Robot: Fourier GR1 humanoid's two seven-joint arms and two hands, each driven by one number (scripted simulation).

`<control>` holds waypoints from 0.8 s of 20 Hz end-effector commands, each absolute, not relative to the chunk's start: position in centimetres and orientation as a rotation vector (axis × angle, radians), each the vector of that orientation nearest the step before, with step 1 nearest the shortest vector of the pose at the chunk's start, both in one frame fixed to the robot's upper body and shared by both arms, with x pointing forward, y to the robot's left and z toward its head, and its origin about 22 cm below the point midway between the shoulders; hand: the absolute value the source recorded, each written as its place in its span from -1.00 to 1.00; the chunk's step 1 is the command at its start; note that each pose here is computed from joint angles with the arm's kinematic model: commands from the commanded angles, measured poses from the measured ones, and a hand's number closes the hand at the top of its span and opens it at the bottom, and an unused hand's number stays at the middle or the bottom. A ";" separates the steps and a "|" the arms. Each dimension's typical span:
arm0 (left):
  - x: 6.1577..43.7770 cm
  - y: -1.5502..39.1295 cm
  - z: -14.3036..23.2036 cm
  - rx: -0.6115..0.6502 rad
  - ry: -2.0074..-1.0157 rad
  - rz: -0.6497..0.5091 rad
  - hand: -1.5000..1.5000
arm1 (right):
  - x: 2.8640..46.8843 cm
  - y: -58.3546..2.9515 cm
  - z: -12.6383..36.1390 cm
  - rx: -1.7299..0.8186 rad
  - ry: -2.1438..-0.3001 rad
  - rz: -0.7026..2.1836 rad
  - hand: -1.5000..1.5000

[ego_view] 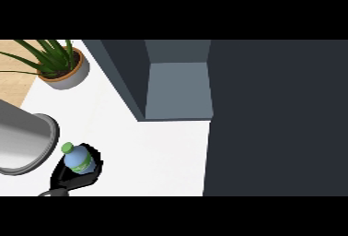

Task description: Pick up the bottled water, place it into the cabinet and close the cabinet

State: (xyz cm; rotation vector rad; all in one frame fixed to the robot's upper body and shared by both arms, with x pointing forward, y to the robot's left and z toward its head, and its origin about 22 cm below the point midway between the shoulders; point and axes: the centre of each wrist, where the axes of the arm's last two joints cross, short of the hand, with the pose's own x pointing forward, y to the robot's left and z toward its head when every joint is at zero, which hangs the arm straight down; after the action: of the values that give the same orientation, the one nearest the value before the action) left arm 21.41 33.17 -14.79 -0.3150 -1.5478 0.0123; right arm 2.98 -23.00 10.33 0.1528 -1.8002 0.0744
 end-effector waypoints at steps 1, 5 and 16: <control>21.1 25.5 -17.0 -0.280 -1.630 0.305 1.00 | 2.4 -23.2 11.7 0.146 -1.824 0.069 -1.00; 22.3 24.4 -16.5 -0.277 -1.682 0.300 1.00 | 2.8 -23.2 12.0 0.155 -1.817 0.076 -1.00; 27.9 18.5 -10.8 -0.384 -1.652 0.247 1.00 | 2.3 -23.5 12.7 0.169 -1.808 0.065 -1.00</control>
State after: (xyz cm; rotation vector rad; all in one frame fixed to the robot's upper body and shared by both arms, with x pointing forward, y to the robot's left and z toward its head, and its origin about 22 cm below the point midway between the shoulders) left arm 26.26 20.92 -12.93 -0.3472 -1.6671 0.2520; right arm 2.77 -23.11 10.29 0.1502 -1.7901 0.0787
